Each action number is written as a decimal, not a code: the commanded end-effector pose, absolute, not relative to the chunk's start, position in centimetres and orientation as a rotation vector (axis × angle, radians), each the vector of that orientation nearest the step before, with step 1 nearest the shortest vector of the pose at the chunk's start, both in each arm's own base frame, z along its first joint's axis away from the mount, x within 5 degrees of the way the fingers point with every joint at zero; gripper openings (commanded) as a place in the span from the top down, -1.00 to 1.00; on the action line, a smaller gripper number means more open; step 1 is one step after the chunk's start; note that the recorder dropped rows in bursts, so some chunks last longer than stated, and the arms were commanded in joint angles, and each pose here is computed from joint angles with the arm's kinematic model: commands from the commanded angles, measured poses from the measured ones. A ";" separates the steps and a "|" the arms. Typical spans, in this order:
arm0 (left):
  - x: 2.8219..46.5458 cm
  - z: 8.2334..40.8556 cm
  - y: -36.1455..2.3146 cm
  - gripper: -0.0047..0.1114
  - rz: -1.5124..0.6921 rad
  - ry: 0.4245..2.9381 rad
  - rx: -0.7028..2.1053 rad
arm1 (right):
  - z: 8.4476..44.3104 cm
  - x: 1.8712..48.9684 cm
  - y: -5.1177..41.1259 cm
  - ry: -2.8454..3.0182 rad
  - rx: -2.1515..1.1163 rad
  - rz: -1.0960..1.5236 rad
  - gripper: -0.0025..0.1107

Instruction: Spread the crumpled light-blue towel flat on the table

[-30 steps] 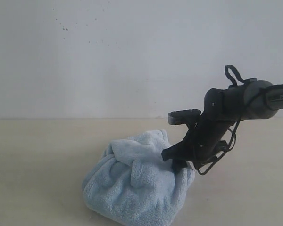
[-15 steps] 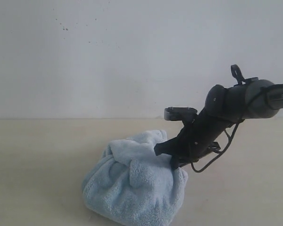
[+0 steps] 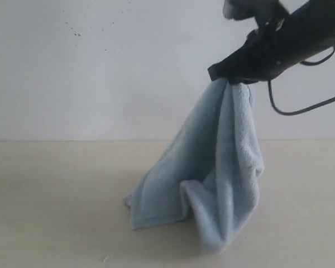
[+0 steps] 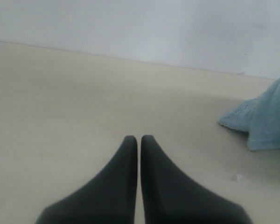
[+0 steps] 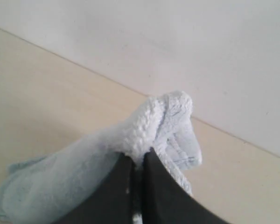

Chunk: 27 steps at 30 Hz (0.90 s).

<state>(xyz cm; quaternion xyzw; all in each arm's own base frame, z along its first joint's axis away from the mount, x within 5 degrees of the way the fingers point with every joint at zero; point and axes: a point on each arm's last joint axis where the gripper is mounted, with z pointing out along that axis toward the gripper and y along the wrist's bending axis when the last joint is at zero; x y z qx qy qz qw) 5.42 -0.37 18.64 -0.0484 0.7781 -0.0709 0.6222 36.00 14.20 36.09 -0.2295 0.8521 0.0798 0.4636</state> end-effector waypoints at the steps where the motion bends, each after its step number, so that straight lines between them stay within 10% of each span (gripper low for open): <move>1: 5.4 18.6 -0.4 0.85 -0.164 1.789 -0.099 | 37.0 34.5 13.6 2.135 -0.642 0.162 0.96; 10: 5.4 18.6 -0.4 0.85 -0.164 1.789 -0.099 | 30.8 32.7 14.1 2.581 -0.938 0.276 0.94; 16: 5.4 18.6 -0.4 0.85 -0.164 1.789 -0.099 | 26.0 33.1 15.2 2.820 -1.031 0.431 -0.07; 27: 5.4 18.6 -0.4 0.85 -0.164 1.789 -0.099 | 30.6 33.3 15.2 2.670 -0.902 0.413 -0.09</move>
